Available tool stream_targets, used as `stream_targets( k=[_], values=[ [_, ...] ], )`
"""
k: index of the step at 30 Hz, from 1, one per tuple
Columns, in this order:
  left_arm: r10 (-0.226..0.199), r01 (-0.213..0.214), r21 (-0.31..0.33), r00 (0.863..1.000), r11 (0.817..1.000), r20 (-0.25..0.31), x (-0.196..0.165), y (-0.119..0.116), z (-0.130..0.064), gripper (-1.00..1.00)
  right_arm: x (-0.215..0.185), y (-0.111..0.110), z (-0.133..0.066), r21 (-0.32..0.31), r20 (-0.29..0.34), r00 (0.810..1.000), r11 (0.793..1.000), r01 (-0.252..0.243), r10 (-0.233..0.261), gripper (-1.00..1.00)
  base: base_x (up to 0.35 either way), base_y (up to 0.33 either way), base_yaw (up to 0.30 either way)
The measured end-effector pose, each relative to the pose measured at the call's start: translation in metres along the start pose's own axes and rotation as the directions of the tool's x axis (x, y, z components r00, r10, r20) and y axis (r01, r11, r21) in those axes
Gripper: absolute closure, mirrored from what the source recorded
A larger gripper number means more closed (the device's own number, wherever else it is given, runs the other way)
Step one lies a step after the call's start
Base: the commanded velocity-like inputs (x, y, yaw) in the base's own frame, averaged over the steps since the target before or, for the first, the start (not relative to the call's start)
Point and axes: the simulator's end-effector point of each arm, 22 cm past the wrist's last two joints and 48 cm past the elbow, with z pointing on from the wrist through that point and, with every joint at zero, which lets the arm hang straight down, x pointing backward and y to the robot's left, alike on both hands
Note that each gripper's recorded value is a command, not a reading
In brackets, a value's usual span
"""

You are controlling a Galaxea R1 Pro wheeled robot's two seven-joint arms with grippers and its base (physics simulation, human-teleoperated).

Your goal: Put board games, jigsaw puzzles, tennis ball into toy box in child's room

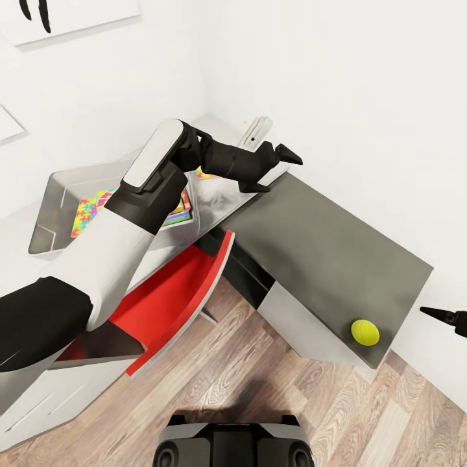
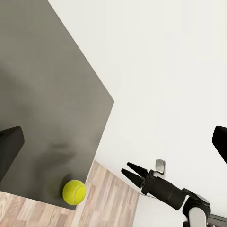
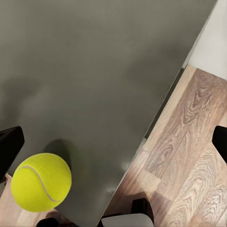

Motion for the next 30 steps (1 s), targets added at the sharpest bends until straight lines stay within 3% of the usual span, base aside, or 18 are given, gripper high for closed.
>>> stream_targets(
  k=[6,20,30],
  values=[
    [-0.001,0.001,0.000,1.000,1.000,0.000,0.000,0.000,0.000,-1.00,0.006,0.004,0.006,0.003,-0.017,1.000,1.000,0.008,-0.008,-1.00,0.000,0.000,0.000],
    [-0.004,0.004,-0.002,1.000,1.000,-0.001,0.001,0.002,0.001,-1.00,0.005,0.026,0.037,0.060,-0.051,0.995,0.995,0.085,-0.082,-1.00,0.000,0.000,0.000],
    [-0.004,0.004,-0.002,1.000,1.000,-0.001,0.001,0.001,0.001,-1.00,0.003,0.031,0.045,0.081,-0.059,0.993,0.991,0.110,-0.105,-1.00,0.000,0.000,0.000]
  ],
)
